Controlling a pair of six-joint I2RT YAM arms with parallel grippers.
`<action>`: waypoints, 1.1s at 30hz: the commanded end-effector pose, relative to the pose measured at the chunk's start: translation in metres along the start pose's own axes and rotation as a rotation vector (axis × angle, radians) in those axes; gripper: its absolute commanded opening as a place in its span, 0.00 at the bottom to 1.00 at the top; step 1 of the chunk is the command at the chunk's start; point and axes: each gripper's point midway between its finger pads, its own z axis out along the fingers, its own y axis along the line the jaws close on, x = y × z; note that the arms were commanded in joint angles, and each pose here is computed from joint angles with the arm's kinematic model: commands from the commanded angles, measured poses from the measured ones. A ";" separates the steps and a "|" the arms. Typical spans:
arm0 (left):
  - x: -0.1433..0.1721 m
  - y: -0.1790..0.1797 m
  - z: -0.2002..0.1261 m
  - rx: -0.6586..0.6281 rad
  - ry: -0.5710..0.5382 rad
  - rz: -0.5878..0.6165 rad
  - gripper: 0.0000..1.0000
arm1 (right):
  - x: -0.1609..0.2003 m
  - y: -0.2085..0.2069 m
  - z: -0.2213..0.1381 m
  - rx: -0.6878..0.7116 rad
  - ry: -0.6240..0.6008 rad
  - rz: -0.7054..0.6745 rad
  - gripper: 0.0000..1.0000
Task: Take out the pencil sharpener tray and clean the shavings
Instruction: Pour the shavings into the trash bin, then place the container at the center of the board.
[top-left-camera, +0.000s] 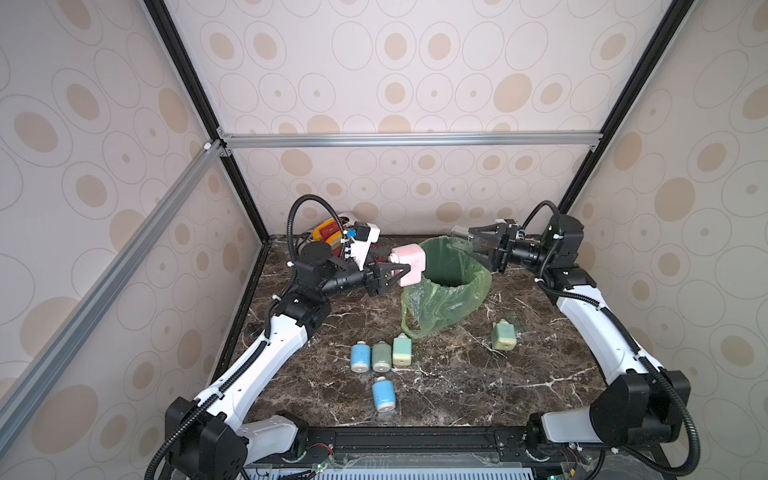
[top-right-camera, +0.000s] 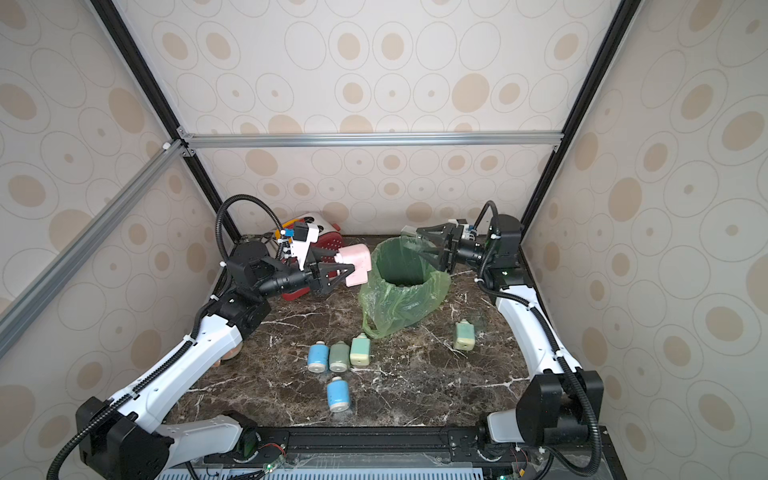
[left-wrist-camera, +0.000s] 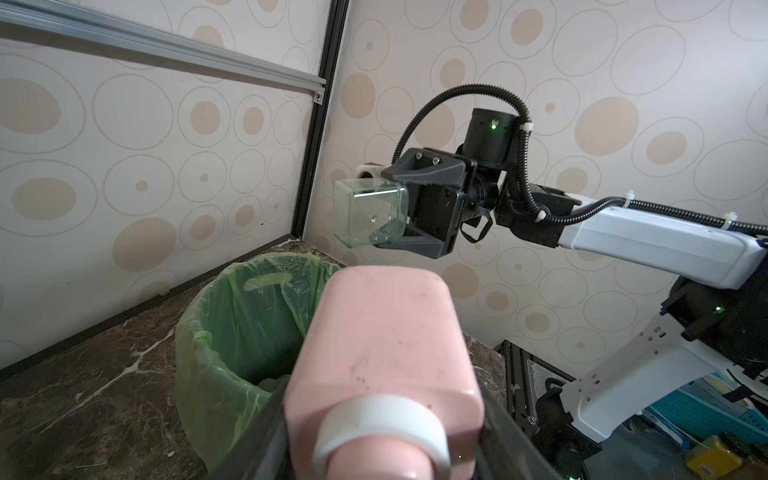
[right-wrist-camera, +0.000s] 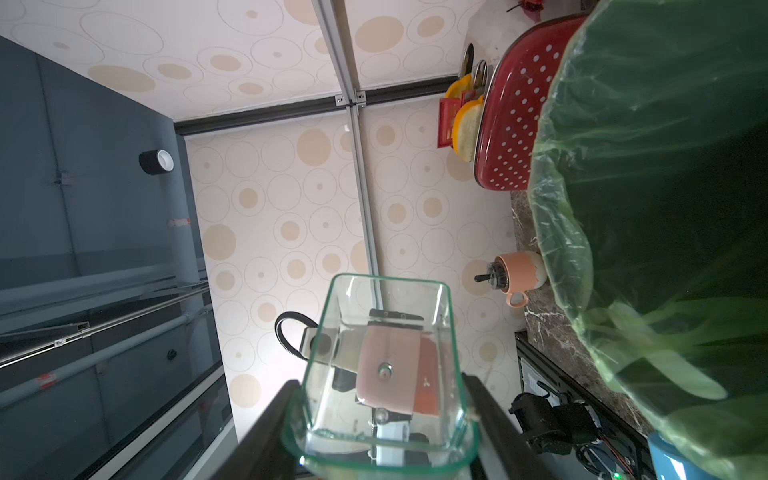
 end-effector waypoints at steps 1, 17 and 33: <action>-0.024 -0.011 -0.002 0.033 -0.062 0.057 0.00 | -0.008 -0.050 0.004 0.050 0.001 0.133 0.00; -0.022 -0.007 0.004 0.047 -0.062 0.030 0.00 | 0.065 -0.042 -0.033 0.204 -0.019 -0.440 0.00; -0.025 -0.004 0.013 0.081 -0.057 0.006 0.00 | 0.128 -0.234 -0.056 0.798 -0.071 -0.883 0.00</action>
